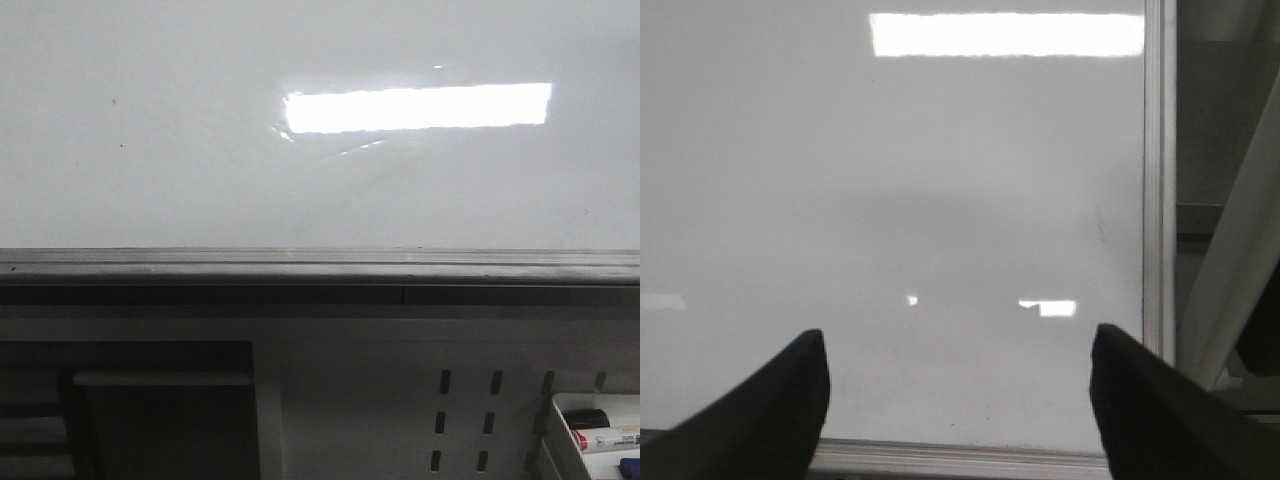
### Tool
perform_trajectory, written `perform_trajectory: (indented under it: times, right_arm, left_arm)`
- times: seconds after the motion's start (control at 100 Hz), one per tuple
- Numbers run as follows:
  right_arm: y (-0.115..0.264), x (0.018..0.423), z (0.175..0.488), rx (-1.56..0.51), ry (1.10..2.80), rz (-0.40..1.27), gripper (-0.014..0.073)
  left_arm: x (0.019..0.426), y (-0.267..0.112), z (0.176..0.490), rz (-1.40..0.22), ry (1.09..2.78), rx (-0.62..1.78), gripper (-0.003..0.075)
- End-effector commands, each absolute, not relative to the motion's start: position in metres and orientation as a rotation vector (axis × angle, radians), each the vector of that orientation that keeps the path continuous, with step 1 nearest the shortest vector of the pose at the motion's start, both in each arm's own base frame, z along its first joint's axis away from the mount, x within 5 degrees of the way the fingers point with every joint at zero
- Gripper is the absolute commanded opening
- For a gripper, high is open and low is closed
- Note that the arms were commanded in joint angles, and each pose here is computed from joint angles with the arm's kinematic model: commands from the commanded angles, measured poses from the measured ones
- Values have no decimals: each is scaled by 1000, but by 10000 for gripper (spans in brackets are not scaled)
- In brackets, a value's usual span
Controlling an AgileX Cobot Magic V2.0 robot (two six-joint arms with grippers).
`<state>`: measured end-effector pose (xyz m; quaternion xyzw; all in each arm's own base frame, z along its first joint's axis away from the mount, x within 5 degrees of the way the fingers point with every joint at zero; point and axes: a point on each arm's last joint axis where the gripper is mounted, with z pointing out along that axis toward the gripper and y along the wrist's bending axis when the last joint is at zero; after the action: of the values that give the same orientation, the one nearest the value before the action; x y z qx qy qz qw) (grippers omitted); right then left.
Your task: Write number 4 on whiteboard
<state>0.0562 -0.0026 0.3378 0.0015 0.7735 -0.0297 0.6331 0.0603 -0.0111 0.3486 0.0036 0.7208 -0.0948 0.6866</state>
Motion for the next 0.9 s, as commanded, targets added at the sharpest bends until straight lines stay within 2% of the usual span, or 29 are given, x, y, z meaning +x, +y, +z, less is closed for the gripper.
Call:
perform_trajectory:
  times: [0.0,0.45,0.7,0.89]
  right_arm:
    - [-3,58,355,-1,1674,-85,491]
    - [-3,58,355,2,1676,-77,491]
    - [-3,58,354,1,1683,-76,491]
    - [-3,58,354,1,1683,-76,491]
  left_arm:
    - [67,-11,362,-227,1548,-17,545]
    - [175,-17,323,-161,1975,30,545]
    - [225,-20,312,-154,2091,33,545]
    - [242,-33,306,-173,2131,93,545]
